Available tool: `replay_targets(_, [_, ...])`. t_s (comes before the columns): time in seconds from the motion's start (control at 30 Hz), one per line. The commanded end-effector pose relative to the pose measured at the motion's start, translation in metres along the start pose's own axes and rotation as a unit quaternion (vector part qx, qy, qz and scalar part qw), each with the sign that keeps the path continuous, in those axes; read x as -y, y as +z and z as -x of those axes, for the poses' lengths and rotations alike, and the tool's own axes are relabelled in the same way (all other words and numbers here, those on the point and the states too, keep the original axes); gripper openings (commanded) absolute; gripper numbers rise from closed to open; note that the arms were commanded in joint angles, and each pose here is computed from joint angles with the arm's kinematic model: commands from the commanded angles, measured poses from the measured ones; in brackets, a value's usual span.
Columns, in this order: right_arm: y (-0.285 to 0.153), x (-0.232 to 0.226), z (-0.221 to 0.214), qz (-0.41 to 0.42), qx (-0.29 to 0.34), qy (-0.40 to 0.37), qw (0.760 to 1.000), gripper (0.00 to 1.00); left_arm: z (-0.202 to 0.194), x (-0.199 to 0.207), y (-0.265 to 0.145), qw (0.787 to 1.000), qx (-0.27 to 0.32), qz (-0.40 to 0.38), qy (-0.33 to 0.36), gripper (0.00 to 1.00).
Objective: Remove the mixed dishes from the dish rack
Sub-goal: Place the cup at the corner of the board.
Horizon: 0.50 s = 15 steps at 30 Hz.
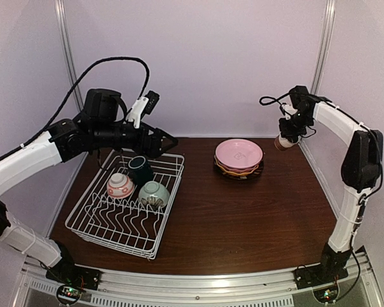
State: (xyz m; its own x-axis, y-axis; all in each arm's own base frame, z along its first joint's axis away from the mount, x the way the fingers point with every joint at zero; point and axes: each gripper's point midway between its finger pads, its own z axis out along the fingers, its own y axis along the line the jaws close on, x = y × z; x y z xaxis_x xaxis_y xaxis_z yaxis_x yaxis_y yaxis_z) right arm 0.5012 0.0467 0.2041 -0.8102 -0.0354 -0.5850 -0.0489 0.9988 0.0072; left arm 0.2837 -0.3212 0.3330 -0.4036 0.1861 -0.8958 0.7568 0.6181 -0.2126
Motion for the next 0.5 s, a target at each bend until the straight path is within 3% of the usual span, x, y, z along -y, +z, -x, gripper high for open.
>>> replay_targets(0.0, [0.014, 0.016, 0.012, -0.042, -0.009, -0.012, 0.999, 0.0, -0.002, -0.009, 0.001, 1.0, -0.005, 0.02, -0.005, 0.97])
replay_targets(0.47, [0.089, 0.025, 0.0, -0.07, -0.054, -0.013, 0.996, 0.0, -0.007, -0.016, 0.009, 0.999, -0.015, 0.036, -0.002, 0.97])
